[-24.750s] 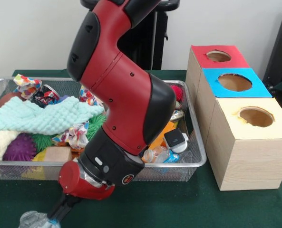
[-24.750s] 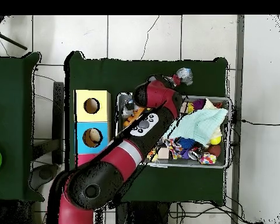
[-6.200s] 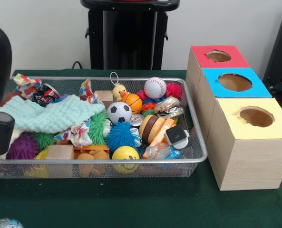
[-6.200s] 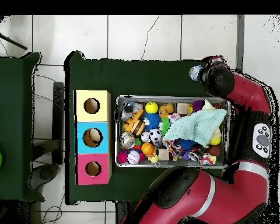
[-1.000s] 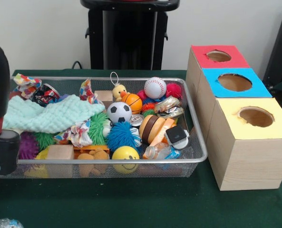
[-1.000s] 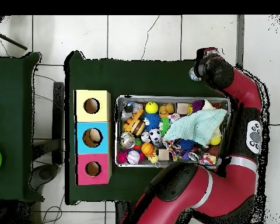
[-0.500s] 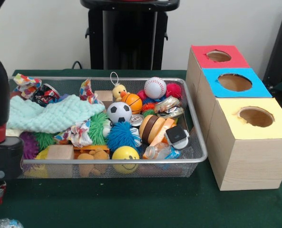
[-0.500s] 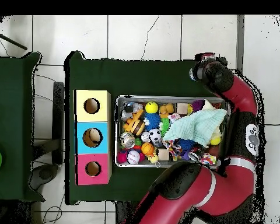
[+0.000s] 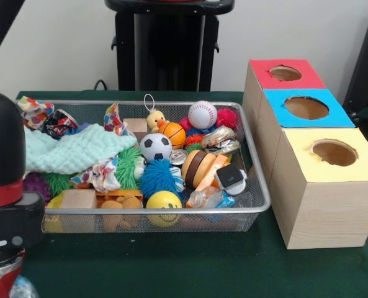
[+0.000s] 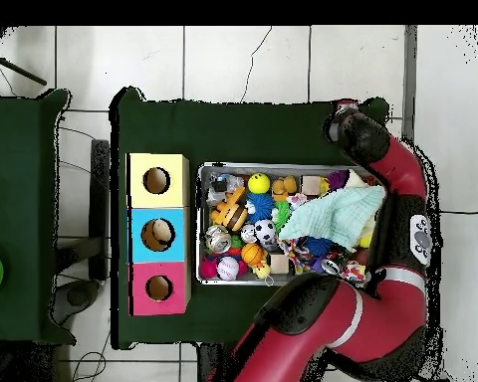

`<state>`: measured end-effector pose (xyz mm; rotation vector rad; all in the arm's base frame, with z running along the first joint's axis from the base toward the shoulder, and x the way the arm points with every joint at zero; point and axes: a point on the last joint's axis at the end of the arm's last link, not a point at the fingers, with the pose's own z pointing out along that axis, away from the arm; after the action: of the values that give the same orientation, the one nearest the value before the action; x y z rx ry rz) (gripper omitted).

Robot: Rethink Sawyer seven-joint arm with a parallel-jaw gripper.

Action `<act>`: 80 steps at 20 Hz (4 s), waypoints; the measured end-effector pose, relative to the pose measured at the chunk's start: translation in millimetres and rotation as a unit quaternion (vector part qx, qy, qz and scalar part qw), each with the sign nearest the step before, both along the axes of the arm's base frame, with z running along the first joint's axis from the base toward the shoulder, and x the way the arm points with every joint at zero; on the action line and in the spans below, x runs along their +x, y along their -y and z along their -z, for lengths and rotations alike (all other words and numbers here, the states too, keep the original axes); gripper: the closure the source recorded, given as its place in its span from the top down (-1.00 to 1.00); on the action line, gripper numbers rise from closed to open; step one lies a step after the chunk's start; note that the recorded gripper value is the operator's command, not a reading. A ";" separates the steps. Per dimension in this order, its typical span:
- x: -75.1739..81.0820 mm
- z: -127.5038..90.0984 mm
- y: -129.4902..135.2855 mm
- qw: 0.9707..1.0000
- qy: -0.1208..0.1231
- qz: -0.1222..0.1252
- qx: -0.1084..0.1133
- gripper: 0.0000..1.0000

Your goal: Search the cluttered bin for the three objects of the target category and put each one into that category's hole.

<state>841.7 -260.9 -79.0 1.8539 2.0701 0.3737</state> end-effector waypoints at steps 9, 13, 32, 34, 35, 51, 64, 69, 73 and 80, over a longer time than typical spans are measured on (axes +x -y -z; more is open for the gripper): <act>3.0 6.6 0.7 1.000 0.011 0.013 0.018 -1.00; 7.7 8.0 2.3 0.999 0.022 0.023 0.028 -1.00; -1.4 7.0 -32.2 0.994 0.002 0.034 0.099 -1.00; -6.5 6.8 -39.9 0.994 -0.007 0.030 0.105 -1.00; -10.9 6.6 -45.9 0.993 -0.015 0.027 0.110 -1.00; -56.5 -7.3 -61.2 0.994 -0.100 -0.038 0.008 -1.00; -68.9 -40.6 -4.4 0.989 -0.113 -0.053 -0.078 -1.00; -73.0 -51.3 17.8 0.988 -0.114 -0.049 -0.096 -1.00; -75.9 -57.8 28.3 0.986 -0.116 -0.047 -0.107 -1.00; -70.9 -59.6 32.5 0.986 -0.111 -0.047 -0.112 -1.00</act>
<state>770.8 -293.5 -19.4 1.7347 2.2432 -0.0475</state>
